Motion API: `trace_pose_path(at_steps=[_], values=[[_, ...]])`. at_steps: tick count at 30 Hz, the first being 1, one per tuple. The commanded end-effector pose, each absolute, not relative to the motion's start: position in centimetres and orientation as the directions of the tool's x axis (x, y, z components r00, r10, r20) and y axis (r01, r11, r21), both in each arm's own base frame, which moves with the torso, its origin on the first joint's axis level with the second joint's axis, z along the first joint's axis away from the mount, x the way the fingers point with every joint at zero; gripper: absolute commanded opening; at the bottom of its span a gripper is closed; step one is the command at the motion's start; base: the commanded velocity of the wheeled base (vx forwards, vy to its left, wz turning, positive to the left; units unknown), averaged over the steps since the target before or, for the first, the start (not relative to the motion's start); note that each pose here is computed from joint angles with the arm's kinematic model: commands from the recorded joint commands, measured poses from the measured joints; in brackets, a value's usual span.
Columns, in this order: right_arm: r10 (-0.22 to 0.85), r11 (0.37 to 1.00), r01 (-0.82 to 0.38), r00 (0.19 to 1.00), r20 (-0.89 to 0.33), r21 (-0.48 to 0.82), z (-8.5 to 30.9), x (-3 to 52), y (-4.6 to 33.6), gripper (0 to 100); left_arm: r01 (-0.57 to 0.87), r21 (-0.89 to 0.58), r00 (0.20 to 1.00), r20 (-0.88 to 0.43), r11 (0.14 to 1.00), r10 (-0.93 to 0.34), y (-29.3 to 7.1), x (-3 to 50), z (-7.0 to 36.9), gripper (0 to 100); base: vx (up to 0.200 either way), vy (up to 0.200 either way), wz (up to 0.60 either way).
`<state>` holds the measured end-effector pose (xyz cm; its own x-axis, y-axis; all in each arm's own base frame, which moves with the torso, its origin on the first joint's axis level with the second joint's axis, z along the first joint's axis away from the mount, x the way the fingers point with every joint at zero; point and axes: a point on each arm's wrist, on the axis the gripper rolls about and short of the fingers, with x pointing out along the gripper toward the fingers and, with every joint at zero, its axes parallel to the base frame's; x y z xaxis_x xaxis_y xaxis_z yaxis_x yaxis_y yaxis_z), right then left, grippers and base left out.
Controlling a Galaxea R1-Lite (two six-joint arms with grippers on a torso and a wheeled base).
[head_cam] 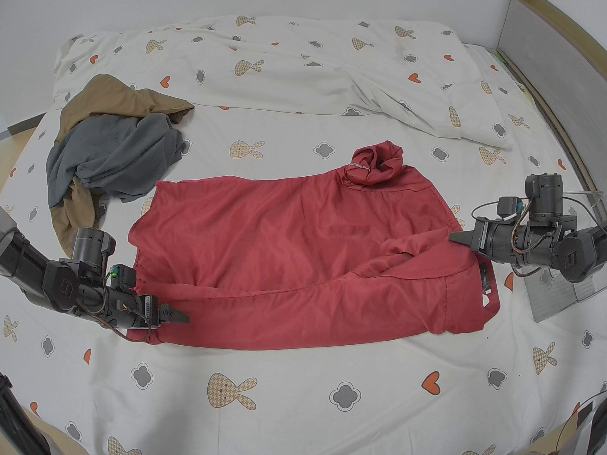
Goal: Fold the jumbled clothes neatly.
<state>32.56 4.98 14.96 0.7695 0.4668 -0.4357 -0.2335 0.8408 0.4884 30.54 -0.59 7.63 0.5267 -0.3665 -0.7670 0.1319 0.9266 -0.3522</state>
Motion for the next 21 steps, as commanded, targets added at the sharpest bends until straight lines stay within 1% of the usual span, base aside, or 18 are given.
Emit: trace_pose_path(at_steps=[1, 5, 15, 16, 18, 21], values=[[0.432, 0.856, -0.166, 0.749, -0.502, 0.489, 11.9, 34.5, 3.7, 0, 0.111, -0.352, 0.531, -0.769, 0.929, -0.355, 0.0, 30.8, 7.4, 100, 0.000, 0.000, 0.00], [0.434, 0.857, -0.165, 0.744, -0.508, 0.489, 11.5, 34.8, 3.9, 0, 0.109, -0.353, 0.525, -0.773, 0.929, -0.356, 0.0, 31.1, 7.1, 100, 0.000, 0.000, 0.00], [0.447, 0.852, -0.194, 0.754, -0.481, 0.487, 12.5, 35.0, 4.5, 0, 0.109, -0.353, 0.523, -0.775, 0.929, -0.356, 0.0, 31.0, 7.1, 100, 0.000, 0.000, 0.00], [0.448, 0.851, -0.198, 0.756, -0.477, 0.486, 12.7, 34.9, 4.5, 100, 0.109, -0.353, 0.523, -0.775, 0.929, -0.356, 0.0, 31.0, 7.1, 100, 0.000, 0.000, 0.00], [0.451, 0.851, -0.204, 0.757, -0.472, 0.484, 13.0, 34.7, 4.6, 100, 0.109, -0.353, 0.523, -0.775, 0.929, -0.356, 0.0, 31.0, 7.1, 100, 0.000, 0.000, 0.00], [0.445, 0.851, -0.216, 0.780, -0.440, 0.478, 14.4, 34.0, 4.2, 100, 0.108, -0.353, 0.524, -0.774, 0.929, -0.355, 0.1, 31.0, 7.1, 100, 0.000, 0.000, 0.00]])
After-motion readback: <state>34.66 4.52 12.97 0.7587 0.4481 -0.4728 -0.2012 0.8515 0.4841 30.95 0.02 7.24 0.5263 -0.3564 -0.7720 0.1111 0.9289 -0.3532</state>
